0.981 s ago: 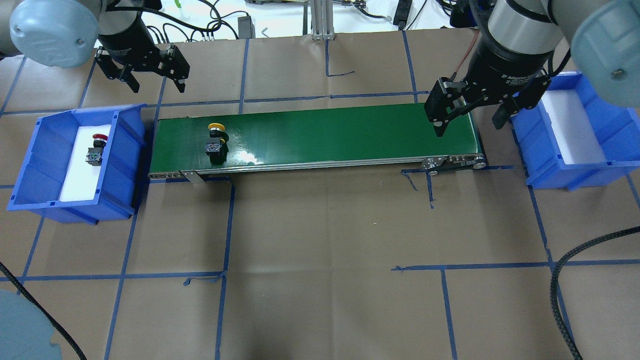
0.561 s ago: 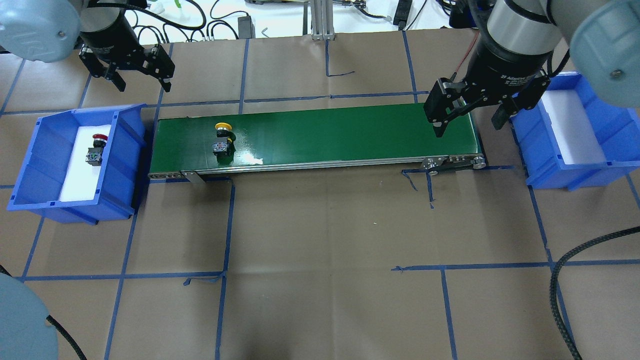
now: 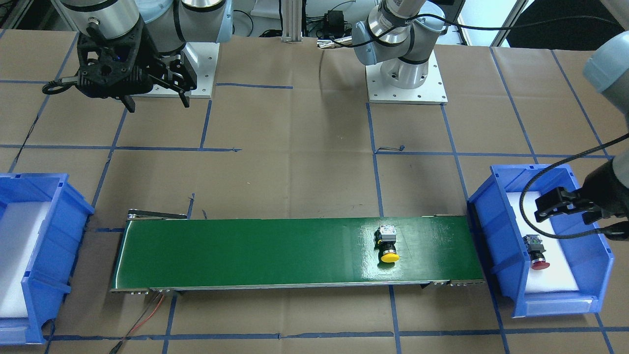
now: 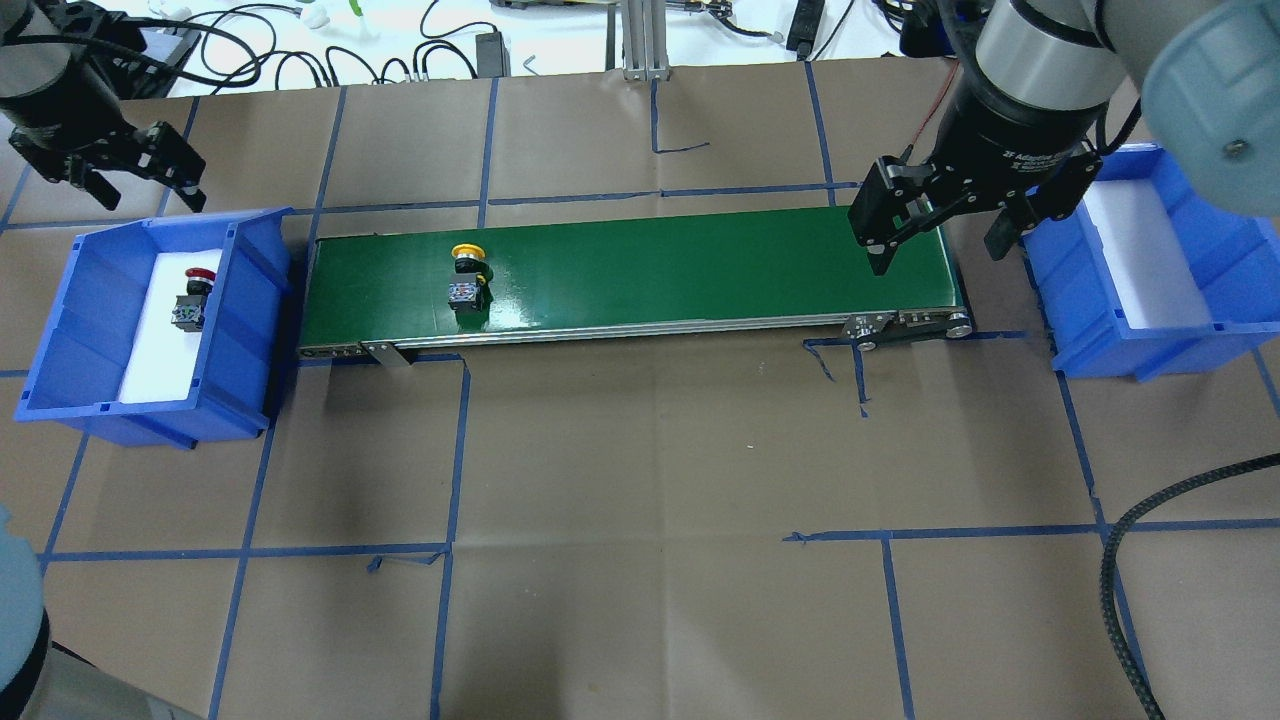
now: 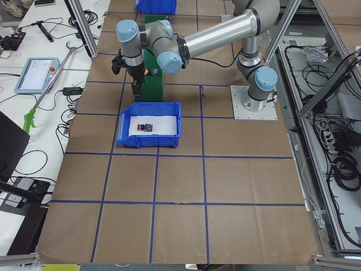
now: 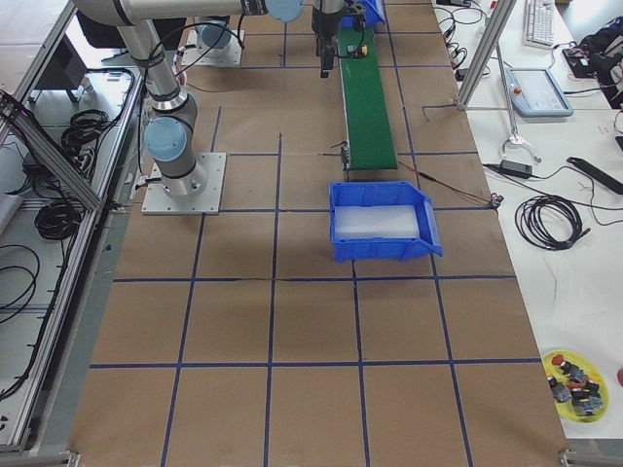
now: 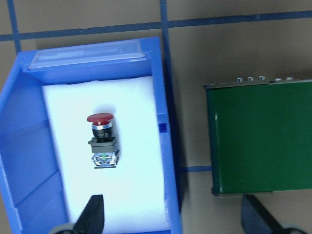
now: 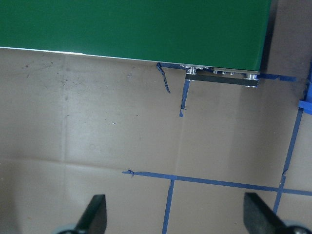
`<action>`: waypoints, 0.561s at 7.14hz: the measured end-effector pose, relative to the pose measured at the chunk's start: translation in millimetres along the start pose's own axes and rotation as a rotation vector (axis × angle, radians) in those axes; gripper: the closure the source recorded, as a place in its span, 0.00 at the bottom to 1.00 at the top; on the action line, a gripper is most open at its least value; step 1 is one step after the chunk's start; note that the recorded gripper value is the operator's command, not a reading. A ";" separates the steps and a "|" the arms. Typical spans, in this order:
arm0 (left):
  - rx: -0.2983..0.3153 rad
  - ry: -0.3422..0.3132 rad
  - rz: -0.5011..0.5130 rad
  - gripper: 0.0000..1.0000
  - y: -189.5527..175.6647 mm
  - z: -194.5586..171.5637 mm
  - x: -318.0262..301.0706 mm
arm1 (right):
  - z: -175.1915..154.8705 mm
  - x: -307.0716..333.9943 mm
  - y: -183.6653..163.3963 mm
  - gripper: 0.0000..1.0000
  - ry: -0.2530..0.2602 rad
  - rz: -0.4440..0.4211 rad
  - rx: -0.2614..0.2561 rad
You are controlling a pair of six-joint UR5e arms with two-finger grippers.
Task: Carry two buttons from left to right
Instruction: 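Move the left gripper back into the bin and grasp the red-capped button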
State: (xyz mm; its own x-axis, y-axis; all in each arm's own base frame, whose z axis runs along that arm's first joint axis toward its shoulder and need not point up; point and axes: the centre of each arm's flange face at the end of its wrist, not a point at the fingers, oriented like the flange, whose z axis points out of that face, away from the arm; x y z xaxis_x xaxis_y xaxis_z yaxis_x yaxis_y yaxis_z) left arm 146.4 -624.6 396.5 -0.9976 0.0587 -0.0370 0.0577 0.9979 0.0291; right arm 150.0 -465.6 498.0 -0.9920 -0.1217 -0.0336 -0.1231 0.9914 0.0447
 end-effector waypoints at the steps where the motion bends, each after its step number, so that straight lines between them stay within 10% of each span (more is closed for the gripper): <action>1: -0.009 0.005 -0.004 0.01 8.1 6.1 -26.6 | 0.8 -0.7 -0.2 0.00 0.000 -0.002 -0.003; 4: -0.037 0.029 0.009 0.01 14.3 49.8 -56.3 | 2.2 -1.7 -1.0 0.00 0.001 -0.004 -0.006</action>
State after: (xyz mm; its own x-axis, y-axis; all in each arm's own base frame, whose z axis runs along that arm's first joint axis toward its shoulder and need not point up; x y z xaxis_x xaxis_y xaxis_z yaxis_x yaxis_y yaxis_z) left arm 205.3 -612.3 349.3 -0.9977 0.0668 -0.0078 0.0662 0.9956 0.0662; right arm 151.8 -466.3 495.8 -0.9915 -0.1260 -0.0327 -0.1276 0.9905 0.0505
